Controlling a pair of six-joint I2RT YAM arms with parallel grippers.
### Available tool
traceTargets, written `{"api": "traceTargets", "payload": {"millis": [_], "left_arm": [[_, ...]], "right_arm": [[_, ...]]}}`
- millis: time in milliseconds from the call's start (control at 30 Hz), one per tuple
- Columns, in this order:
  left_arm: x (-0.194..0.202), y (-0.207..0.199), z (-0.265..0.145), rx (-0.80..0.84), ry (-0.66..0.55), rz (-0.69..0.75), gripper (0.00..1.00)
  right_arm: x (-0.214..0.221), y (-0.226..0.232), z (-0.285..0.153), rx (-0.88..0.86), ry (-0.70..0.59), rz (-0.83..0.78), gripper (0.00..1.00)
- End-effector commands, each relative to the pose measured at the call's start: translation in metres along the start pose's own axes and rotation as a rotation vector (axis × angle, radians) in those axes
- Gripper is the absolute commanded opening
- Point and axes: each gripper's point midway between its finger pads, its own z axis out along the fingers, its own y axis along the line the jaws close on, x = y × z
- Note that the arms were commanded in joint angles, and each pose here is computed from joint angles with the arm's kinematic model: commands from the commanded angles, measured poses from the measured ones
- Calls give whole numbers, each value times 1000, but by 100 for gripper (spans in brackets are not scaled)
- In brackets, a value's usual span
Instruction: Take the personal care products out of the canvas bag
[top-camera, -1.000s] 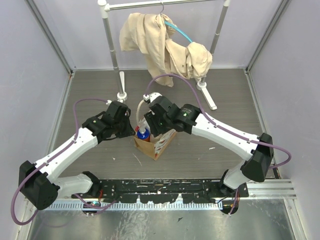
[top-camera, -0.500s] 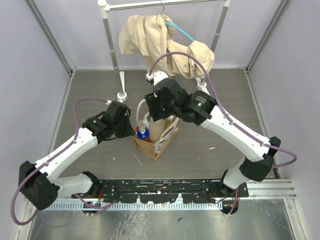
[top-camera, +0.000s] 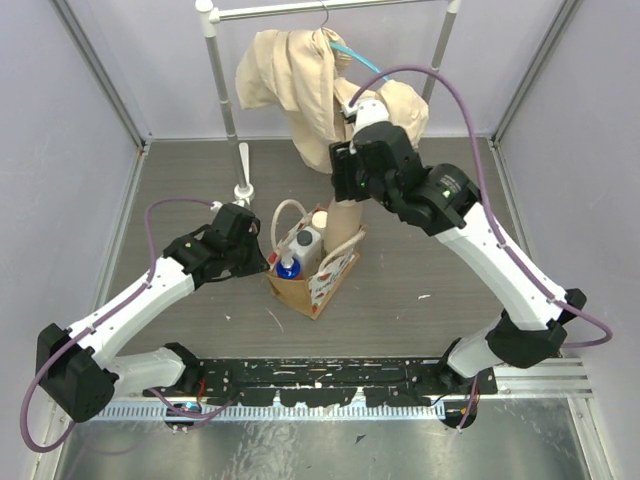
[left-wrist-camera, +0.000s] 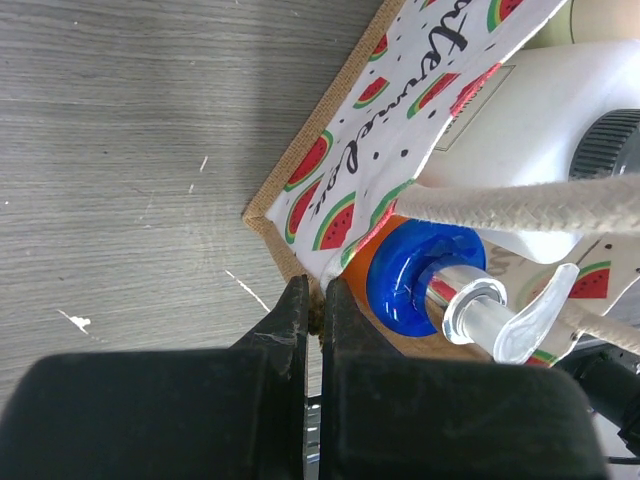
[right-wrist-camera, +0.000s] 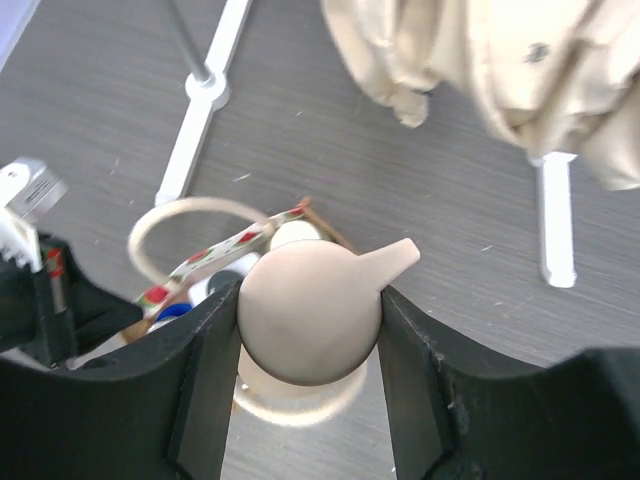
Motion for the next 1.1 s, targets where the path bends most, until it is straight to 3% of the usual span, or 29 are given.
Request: {"api": "traceTargets", "payload": {"millis": [0,367,700,1067], "left_arm": [[27,20,3,-67,91,14,4],[31,20,7,-64,109,14,5],[28,13,8,-47,111,2,5],[27,10,14,-45,110,-11,5]], "right_arm": [[-81,-64,-53,150,-322,85,16],[-63,-147,-45,343,-312,119,18],[12,-202,14,468,-234,198,18],[60,-257,44,533,-329,329,17]]}}
